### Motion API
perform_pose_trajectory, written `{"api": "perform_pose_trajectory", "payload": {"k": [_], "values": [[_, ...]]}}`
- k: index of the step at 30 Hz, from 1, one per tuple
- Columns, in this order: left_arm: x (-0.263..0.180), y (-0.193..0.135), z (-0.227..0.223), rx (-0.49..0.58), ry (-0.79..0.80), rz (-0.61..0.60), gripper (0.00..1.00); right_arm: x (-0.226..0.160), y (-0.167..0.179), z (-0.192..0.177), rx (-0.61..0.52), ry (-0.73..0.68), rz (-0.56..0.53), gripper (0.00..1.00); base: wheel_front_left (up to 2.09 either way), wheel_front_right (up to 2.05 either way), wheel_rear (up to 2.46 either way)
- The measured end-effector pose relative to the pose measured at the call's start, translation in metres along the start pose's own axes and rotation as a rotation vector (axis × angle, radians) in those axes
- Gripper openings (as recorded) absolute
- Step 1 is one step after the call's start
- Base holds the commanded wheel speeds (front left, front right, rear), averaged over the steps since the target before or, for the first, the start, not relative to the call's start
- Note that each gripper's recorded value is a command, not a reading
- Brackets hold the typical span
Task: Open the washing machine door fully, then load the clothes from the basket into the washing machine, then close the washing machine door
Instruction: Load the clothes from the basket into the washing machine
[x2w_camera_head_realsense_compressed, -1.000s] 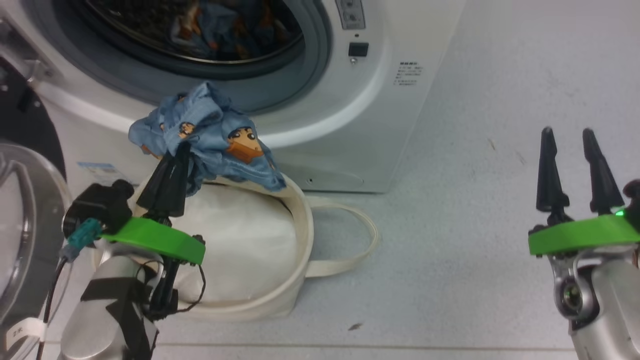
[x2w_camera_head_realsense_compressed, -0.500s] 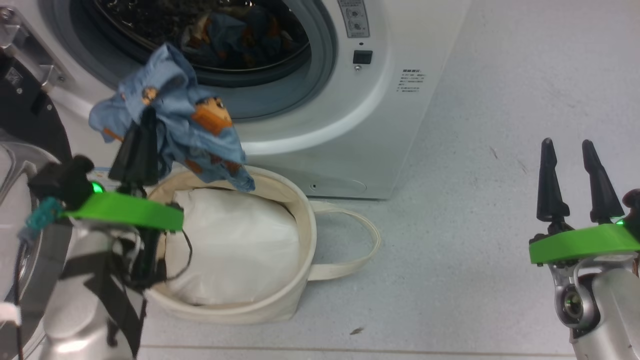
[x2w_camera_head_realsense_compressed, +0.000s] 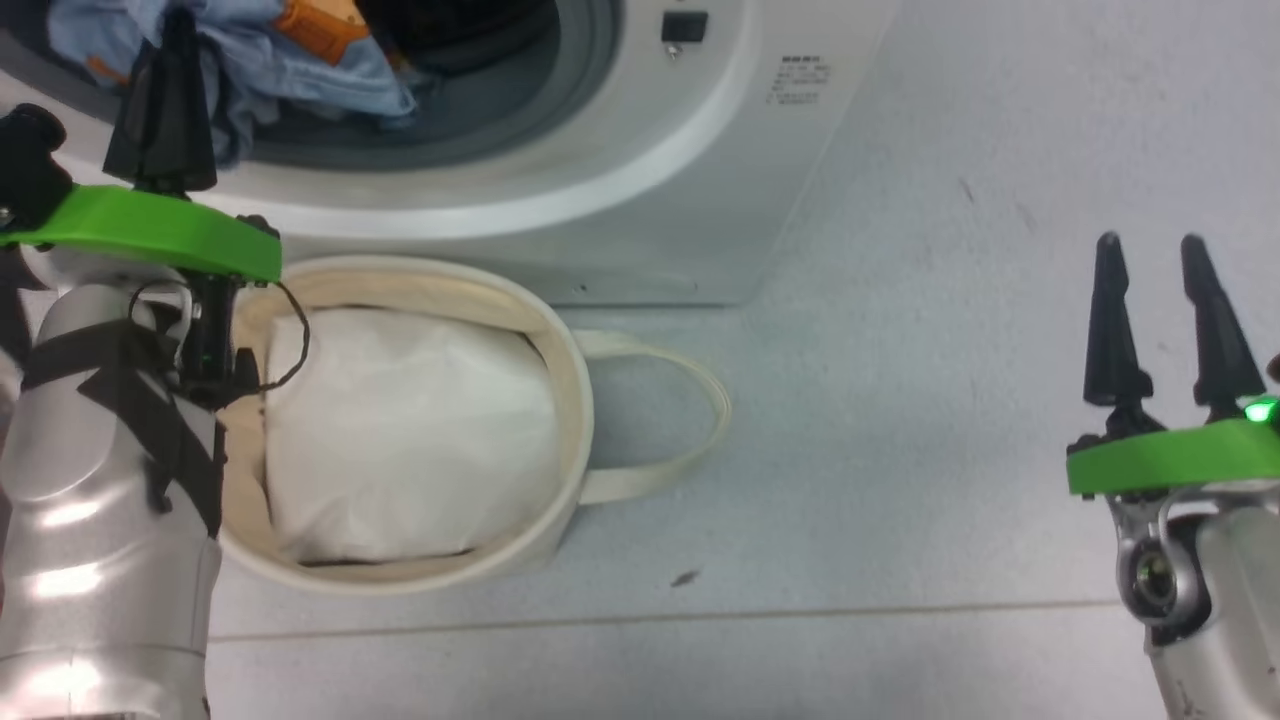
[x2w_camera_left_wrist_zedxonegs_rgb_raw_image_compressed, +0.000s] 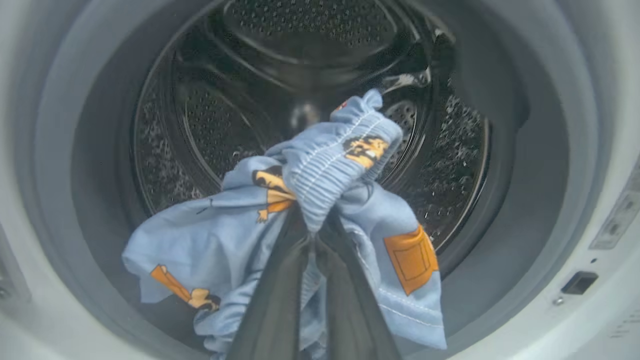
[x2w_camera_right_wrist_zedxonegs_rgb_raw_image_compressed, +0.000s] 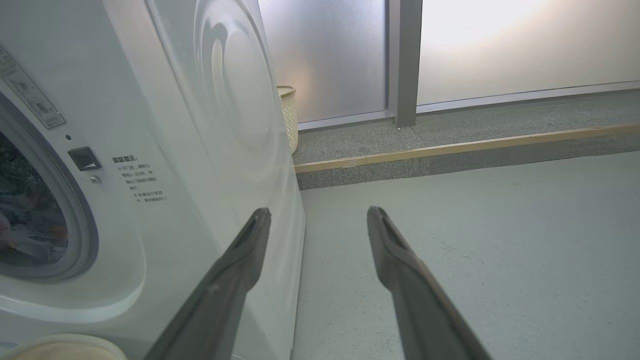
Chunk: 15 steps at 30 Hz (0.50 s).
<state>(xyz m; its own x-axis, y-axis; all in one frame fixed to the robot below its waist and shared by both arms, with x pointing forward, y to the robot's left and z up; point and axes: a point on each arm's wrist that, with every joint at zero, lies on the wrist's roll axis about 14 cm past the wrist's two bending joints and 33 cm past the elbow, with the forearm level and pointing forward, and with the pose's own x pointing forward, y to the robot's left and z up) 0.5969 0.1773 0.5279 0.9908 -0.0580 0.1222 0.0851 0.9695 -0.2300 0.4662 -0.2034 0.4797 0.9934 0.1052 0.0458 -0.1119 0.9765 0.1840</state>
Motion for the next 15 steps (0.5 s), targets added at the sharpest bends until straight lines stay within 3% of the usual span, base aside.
{"api": "perform_pose_trajectory", "payload": {"k": [5,15], "values": [[0.019,0.007,-0.055,0.007,0.116,0.011,0.0,0.011,-0.015,-0.015,-0.021,0.02,-0.032,1.0,0.0,0.0,0.0],[0.071,0.0,-0.119,0.12,0.248,-0.06,0.0,0.017,-0.035,-0.058,-0.033,0.102,-0.082,1.0,0.0,0.0,0.0]]}}
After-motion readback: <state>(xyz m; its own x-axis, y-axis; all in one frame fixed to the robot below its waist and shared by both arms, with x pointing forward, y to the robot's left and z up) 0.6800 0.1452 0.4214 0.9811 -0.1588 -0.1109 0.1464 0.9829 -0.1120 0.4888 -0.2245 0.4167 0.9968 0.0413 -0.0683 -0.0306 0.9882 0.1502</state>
